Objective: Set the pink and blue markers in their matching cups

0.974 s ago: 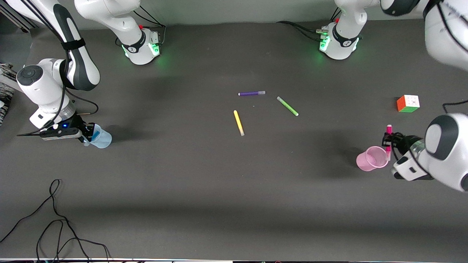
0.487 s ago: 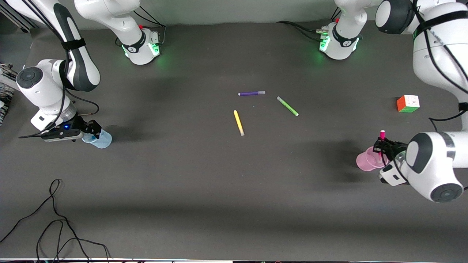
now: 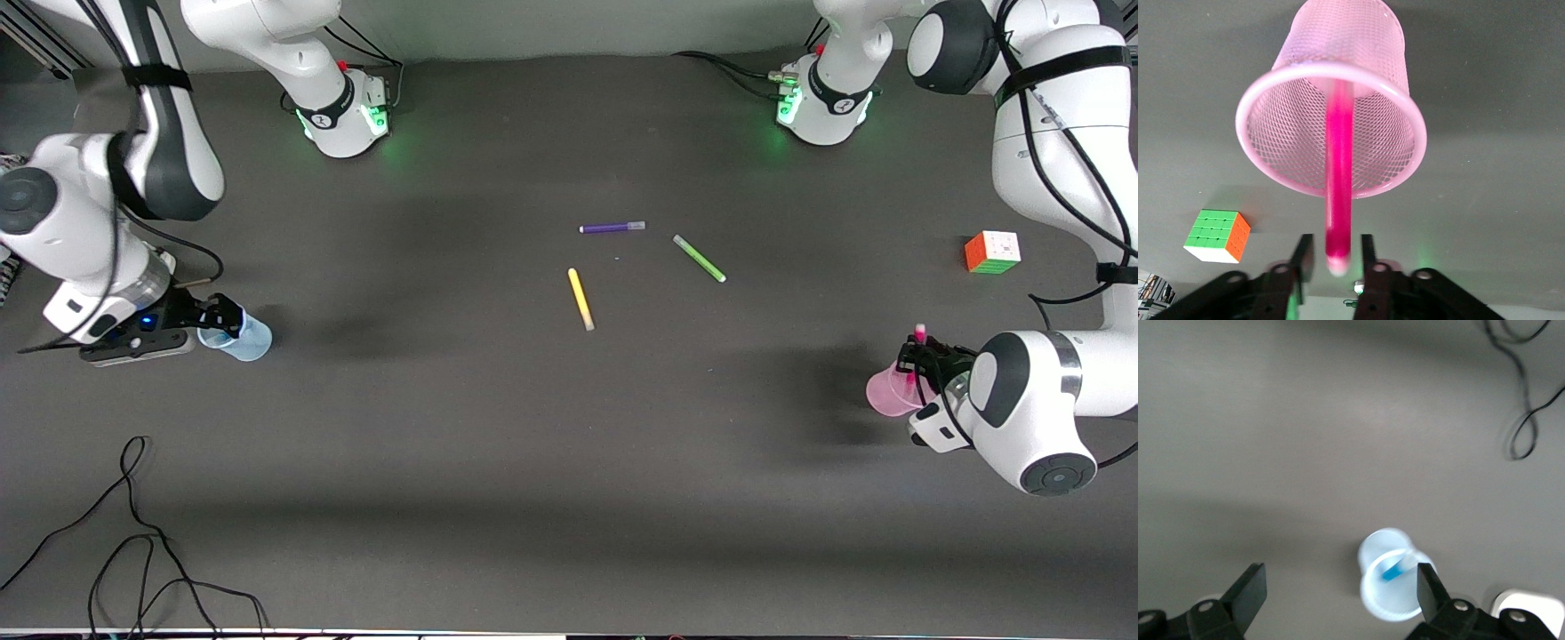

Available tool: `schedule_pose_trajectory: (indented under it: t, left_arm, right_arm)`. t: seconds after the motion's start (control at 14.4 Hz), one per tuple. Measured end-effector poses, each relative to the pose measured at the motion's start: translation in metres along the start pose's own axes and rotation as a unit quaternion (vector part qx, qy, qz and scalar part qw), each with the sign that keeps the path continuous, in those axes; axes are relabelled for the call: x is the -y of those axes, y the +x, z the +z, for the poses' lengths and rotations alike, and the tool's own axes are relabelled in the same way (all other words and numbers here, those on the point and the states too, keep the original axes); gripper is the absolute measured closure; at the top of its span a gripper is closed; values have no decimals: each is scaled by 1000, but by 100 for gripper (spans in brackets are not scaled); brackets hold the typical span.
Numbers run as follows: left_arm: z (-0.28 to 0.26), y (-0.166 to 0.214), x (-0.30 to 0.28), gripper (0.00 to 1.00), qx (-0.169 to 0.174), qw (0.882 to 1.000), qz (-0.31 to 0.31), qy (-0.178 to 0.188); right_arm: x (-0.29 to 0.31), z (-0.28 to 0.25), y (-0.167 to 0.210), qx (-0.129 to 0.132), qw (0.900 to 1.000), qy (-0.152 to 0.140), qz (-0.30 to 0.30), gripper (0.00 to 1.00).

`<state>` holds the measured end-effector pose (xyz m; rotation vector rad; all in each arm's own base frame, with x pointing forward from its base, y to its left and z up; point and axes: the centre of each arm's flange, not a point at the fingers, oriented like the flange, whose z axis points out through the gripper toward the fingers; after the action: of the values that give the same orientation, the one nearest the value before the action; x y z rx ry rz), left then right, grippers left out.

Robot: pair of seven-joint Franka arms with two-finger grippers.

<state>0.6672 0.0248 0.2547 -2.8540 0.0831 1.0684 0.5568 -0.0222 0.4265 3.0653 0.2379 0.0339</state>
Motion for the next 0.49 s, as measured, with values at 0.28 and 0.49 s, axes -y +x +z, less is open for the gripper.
schedule_pose_trajectory:
  t: [0.28,0.49]
  left_arm:
    - [-38,-18,8,13,-41,999,9,0]
    - [-107,-74,20,0,-130,991,36,7]
  right_arm:
    - [7,-57,10,5,997,57,48,0]
    - [21,-91,7,-10,996,62,62,0]
